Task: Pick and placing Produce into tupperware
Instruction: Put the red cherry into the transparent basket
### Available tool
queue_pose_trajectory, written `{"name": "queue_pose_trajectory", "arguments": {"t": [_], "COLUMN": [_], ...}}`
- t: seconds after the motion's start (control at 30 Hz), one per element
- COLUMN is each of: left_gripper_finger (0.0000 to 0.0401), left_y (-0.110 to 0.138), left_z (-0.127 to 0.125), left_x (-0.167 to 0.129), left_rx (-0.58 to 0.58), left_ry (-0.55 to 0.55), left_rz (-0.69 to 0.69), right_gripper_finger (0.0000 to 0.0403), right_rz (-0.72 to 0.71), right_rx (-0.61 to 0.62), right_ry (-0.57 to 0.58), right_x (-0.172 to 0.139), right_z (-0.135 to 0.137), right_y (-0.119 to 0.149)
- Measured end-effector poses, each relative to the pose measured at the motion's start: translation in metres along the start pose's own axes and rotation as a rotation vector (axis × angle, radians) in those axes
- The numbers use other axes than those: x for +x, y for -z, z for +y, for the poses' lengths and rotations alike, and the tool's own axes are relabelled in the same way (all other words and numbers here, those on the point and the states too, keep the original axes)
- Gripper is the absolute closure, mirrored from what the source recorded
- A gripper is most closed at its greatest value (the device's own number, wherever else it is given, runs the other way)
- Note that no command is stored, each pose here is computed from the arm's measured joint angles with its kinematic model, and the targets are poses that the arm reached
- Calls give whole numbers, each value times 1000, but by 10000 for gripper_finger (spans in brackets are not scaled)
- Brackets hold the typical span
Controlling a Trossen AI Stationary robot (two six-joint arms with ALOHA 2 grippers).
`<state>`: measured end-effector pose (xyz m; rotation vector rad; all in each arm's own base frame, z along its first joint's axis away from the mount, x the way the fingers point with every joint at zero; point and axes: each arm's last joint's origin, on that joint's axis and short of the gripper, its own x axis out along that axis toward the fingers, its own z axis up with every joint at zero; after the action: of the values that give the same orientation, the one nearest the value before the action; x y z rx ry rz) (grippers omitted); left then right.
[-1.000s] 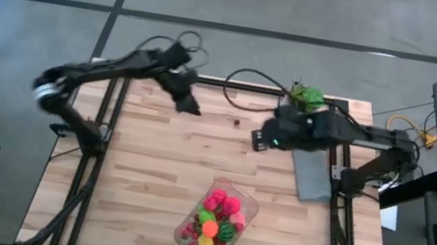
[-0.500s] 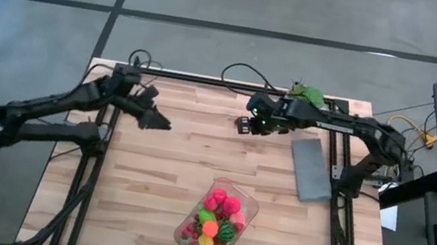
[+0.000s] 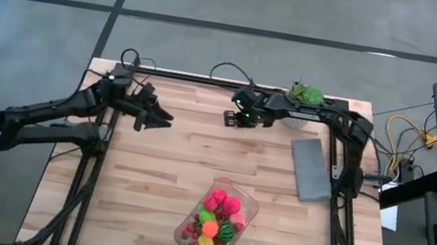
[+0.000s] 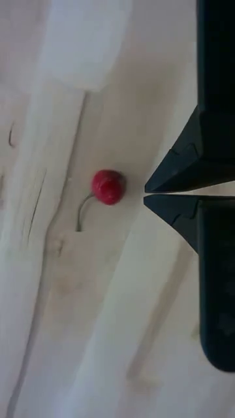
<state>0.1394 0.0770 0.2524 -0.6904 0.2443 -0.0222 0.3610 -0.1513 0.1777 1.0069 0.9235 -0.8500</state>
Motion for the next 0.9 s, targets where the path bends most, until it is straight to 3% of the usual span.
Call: {"name": "queue_pose_trajectory", "arguments": {"t": [0.27, 0.43, 0.67, 0.9], "left_gripper_finger": [166, 166, 166, 166], "left_y": [0, 1, -8, -11], "left_z": [13, 17, 13, 9], "left_x": [13, 17, 19, 16], "left_rx": [-63, -131, -65, -49], "left_ry": [-33, -40, 0, 9], "left_rz": [59, 81, 16, -1], "right_gripper_finger": [394, 394, 394, 394], "right_rz": [60, 53, 10, 75], "right_rx": [-64, -111, -123, -115], "right_ry": [100, 143, 186, 178], "right_x": [23, 18, 19, 41], "right_z": [2, 4, -1, -6], "right_y": [-19, -21, -26, -27]}}
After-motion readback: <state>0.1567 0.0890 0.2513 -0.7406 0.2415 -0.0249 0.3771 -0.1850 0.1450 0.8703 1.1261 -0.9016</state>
